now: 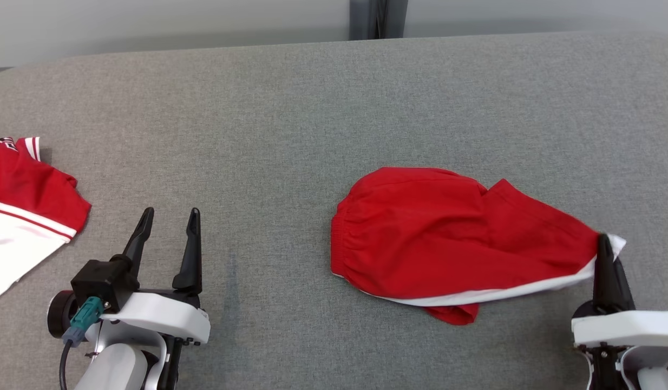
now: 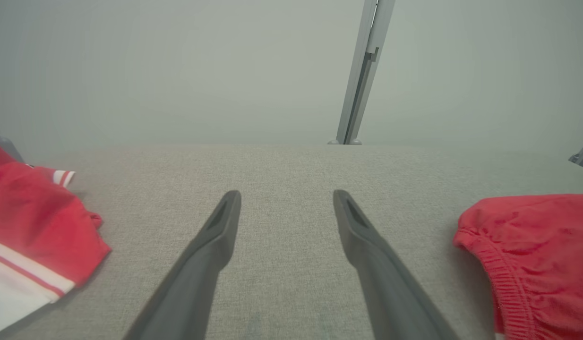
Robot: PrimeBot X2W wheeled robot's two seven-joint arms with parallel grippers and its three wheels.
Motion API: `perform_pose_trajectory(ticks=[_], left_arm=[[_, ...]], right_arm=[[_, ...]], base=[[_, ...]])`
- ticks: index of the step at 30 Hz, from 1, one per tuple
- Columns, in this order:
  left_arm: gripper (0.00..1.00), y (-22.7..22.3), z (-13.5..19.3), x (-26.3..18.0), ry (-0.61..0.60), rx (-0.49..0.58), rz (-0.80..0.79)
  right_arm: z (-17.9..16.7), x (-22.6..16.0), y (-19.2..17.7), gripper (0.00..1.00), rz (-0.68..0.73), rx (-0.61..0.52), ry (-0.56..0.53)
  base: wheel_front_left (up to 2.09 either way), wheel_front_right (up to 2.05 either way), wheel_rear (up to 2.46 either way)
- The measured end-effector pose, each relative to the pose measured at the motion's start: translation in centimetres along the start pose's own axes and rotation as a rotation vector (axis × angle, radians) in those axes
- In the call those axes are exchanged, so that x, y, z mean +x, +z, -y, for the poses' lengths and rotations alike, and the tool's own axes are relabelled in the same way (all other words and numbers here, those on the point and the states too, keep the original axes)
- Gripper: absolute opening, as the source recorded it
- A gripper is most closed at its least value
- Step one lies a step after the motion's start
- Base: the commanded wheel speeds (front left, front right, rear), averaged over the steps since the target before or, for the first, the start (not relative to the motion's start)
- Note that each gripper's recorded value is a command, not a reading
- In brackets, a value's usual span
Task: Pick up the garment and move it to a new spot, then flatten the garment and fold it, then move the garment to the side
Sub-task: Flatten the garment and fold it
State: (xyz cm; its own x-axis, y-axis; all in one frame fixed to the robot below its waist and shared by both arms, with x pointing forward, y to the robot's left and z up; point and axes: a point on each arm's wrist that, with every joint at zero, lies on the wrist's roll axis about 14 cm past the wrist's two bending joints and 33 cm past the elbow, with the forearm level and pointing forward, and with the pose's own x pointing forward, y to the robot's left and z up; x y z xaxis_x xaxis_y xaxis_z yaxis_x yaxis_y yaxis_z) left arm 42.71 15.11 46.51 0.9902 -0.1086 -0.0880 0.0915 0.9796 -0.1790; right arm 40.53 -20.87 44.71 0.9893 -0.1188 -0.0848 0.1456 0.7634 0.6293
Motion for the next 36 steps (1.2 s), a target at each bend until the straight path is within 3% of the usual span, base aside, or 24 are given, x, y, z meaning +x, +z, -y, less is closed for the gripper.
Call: perform_pose_trajectory(ticks=[3,4,6,7,11,16,24,30,36], left_arm=[[1.00,0.1,0.2,0.0,-0.005,0.001,0.000],[1.00,0.1,0.3,0.0,-0.008,0.002,-0.001],[1.00,0.2,0.3,0.0,-0.010,0.003,0.002],[1.00,0.3,0.3,-0.1,-0.011,0.005,0.003],[1.00,0.7,0.3,-0.1,-0.014,0.012,0.014],[1.00,1.6,0.0,-0.5,-0.001,0.022,0.039],[1.00,3.7,-0.2,-1.6,0.014,0.044,0.099],[1.00,4.4,0.1,-3.1,0.020,0.056,0.118],[1.00,4.3,0.0,-4.5,0.032,0.059,0.115]], right_arm=[[1.8,-0.8,-1.6,0.00,-0.038,0.022,-0.064],[2.3,-1.0,-2.0,0.06,-0.049,0.026,-0.080],[2.9,-1.4,-2.9,0.58,-0.078,0.034,-0.103],[3.1,-1.6,-3.3,1.00,-0.087,0.044,-0.114],[3.2,-1.4,-1.9,1.00,-0.049,-0.003,-0.107],[1.8,-1.0,1.8,1.00,0.050,-0.141,-0.042],[-4.2,-1.3,7.2,1.00,0.222,-0.367,0.144],[-6.9,-2.8,7.0,1.00,0.231,-0.484,0.239],[-7.2,-4.0,5.5,1.00,0.178,-0.501,0.259]], base=[[0.00,0.00,0.00],[0.00,0.00,0.00],[0.00,0.00,0.00],[0.00,0.00,0.00],[0.00,0.00,0.00],[0.00,0.00,0.00],[0.00,0.00,0.00],[0.00,0.00,0.00],[0.00,0.00,0.00]])
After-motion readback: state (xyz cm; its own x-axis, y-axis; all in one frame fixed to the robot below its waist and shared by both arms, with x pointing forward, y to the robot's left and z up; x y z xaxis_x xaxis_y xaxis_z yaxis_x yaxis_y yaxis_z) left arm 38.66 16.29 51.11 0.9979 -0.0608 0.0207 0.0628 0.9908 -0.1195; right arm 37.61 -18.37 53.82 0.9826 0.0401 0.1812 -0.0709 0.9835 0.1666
